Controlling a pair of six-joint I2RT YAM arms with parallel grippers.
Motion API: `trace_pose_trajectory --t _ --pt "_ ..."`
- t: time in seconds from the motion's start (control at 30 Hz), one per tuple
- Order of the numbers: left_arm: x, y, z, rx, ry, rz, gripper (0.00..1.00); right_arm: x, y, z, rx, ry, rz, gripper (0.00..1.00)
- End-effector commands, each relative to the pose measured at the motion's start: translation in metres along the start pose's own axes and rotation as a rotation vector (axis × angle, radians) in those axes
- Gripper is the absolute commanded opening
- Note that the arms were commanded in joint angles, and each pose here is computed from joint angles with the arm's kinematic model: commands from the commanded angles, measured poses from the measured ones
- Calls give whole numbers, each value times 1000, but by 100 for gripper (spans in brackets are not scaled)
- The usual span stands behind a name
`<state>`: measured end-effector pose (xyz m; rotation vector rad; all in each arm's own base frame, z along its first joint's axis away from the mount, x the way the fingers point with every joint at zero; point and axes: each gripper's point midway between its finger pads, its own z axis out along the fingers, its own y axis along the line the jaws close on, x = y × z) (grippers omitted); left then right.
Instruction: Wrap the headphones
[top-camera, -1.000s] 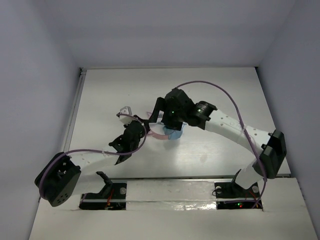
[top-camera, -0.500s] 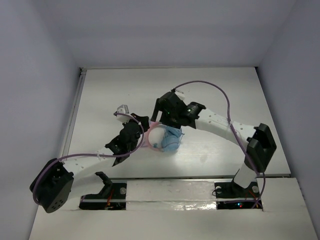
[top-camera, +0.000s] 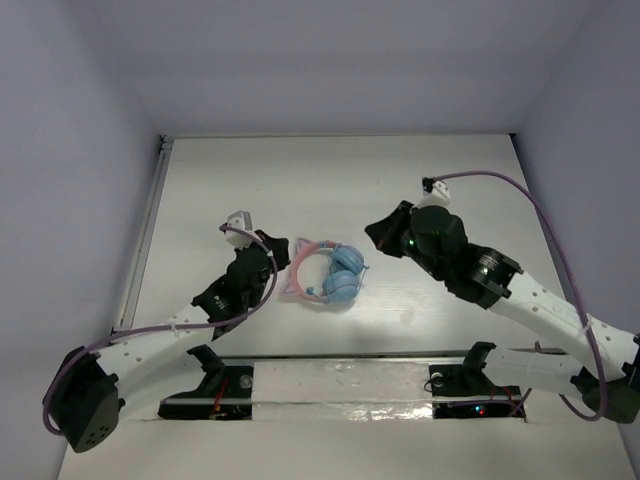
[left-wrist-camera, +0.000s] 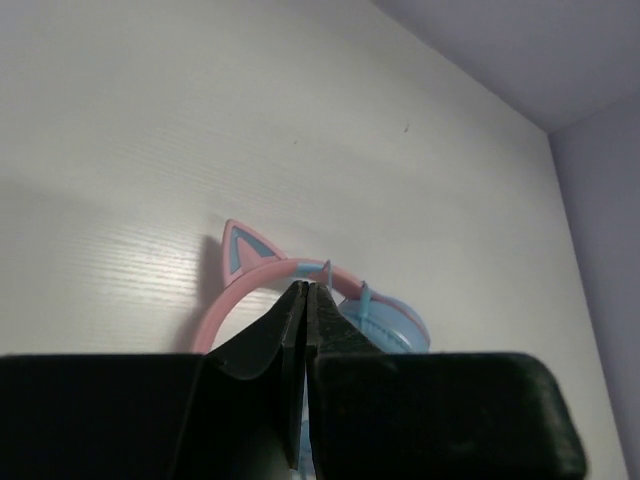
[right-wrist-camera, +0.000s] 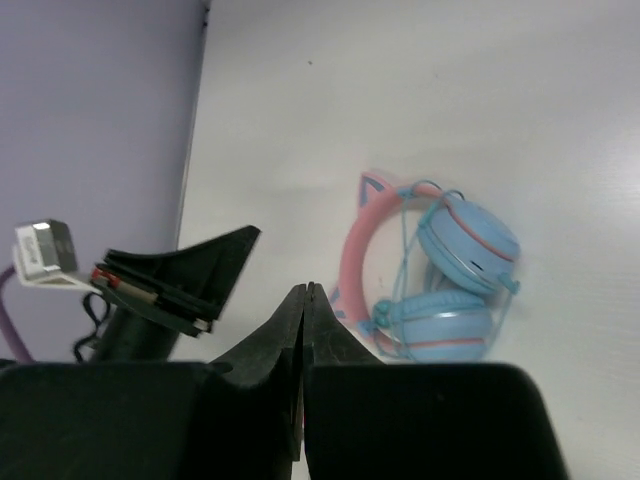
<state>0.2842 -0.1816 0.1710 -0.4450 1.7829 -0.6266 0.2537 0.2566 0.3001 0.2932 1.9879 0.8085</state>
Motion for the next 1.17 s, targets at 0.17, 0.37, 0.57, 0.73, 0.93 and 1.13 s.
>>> trace_pose_trajectory --t 0.17,0.37,0.57,0.73,0.93,1.13 --pt "-38 -1 -54 67 -7 55 0 62 -64 -28 -71 93 -34 0" --pt "-81 -19 -87 121 -61 11 28 56 -75 -33 -64 41 -43 12" --pt "-143 -41 -120 173 -170 4 57 -24 -72 -73 -11 -215 -47 65" --pt "-189 -56 -142 193 -271 25 74 -87 -73 -129 -58 -460 22 100" --pt "-205 -70 -147 232 -316 36 76 -99 -77 -152 -127 -539 48 100" --pt "-200 -77 -137 237 -298 50 75 -105 -71 -158 -146 -551 48 100"
